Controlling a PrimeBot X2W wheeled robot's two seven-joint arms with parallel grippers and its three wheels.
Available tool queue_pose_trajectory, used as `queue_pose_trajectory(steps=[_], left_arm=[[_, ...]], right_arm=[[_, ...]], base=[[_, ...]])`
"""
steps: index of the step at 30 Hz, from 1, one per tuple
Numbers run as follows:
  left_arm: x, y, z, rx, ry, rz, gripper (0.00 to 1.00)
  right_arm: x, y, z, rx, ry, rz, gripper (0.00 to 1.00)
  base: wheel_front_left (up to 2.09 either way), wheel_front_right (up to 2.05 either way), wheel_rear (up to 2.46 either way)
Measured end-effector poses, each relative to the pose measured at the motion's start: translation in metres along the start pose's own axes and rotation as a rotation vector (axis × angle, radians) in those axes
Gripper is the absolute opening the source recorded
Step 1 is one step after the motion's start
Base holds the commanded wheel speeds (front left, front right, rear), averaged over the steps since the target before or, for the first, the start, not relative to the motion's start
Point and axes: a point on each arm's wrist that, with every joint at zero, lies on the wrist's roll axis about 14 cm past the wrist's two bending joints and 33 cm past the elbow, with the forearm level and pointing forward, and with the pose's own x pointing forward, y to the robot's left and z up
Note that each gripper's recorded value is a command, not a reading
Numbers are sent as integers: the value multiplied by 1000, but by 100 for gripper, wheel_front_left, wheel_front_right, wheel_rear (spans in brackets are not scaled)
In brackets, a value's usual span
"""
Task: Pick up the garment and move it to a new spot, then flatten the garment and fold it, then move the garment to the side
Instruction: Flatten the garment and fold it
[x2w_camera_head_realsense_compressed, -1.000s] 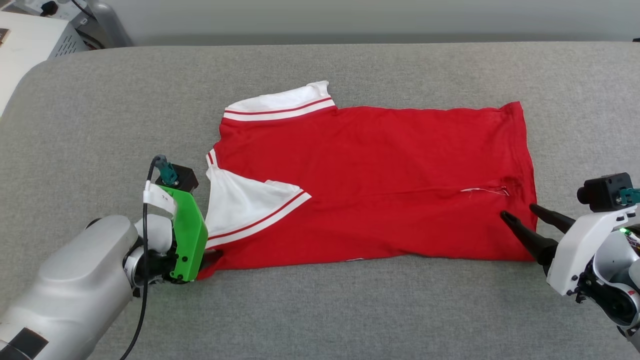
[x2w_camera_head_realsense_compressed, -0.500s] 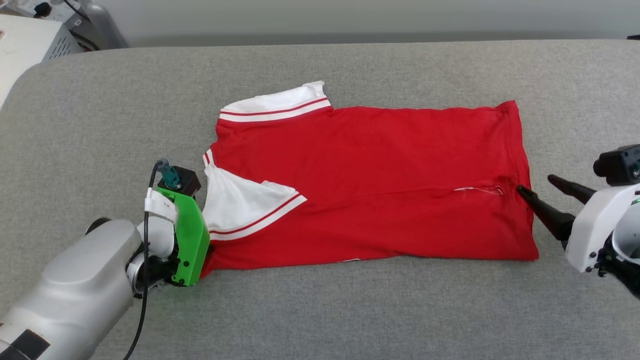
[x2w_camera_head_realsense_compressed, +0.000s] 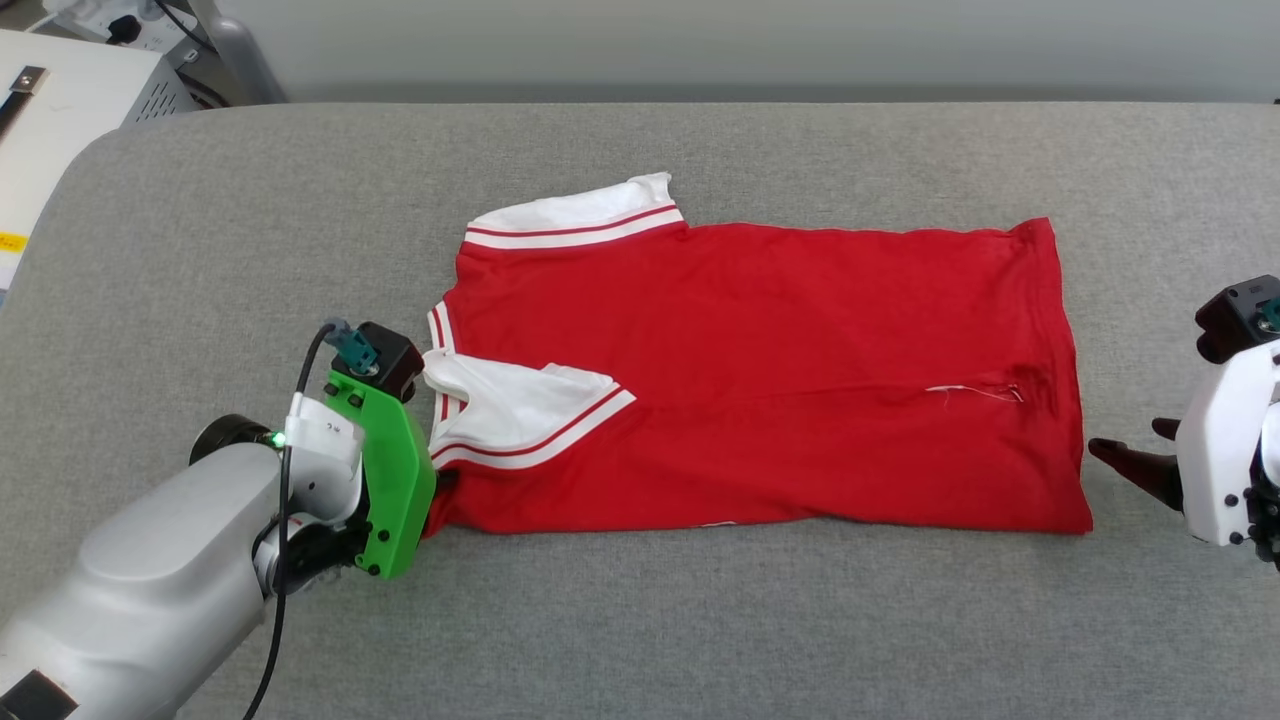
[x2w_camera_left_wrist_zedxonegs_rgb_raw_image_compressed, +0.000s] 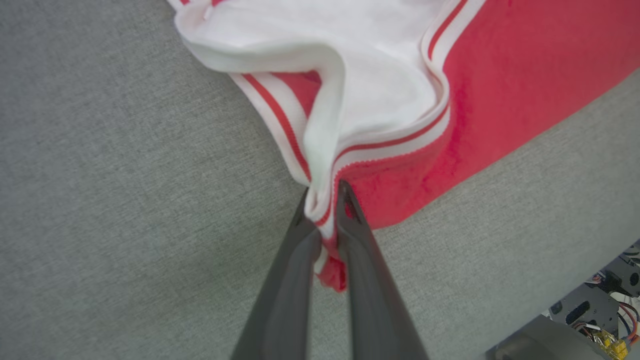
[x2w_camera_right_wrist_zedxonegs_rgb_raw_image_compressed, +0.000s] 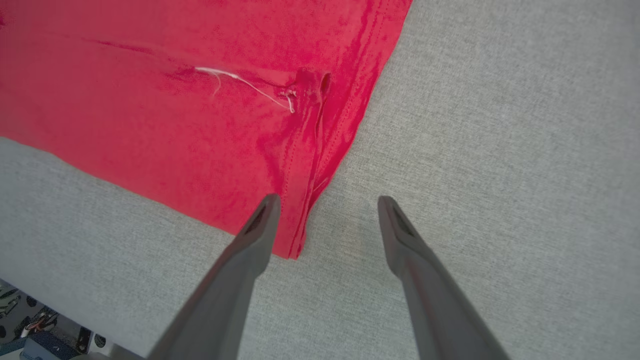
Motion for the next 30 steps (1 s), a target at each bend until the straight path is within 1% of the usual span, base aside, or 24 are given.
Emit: queue_pose_trajectory(steps=[10,11,12,15,16,17,21,25,30], left_arm=[[7,5,-1,-3,-8,-5,0],[8,6,-2,-8,-7,-4,0],[11,8,-6,-16,0,-3,0],[13,11,-9,-25,1,1,0],[14,11,-9,-29,-1,0,0],[15,11,-9,-31,-1,-1,0],[15,9,-7,-29,-10,-5,0],[9,5,-7,-28,-29,-5,0],[-6,-1,-8,-7,-53,-10,0]], right_arm=[[46,18,-39,67,155,39,100],[50,17,-45,64,171,32,100],[57,14,-60,79,217,22,100],[61,16,-63,88,223,27,100],[61,16,-62,95,214,30,45],[61,16,-62,99,206,29,0],[58,12,-53,95,140,16,0],[50,19,-39,86,63,33,0],[31,27,-40,77,9,53,0]], base=[[0,0,0],[0,0,0],[0,0,0],[0,0,0],[0,0,0],[0,0,0],[0,0,0],[0,0,0],[0,0,0]])
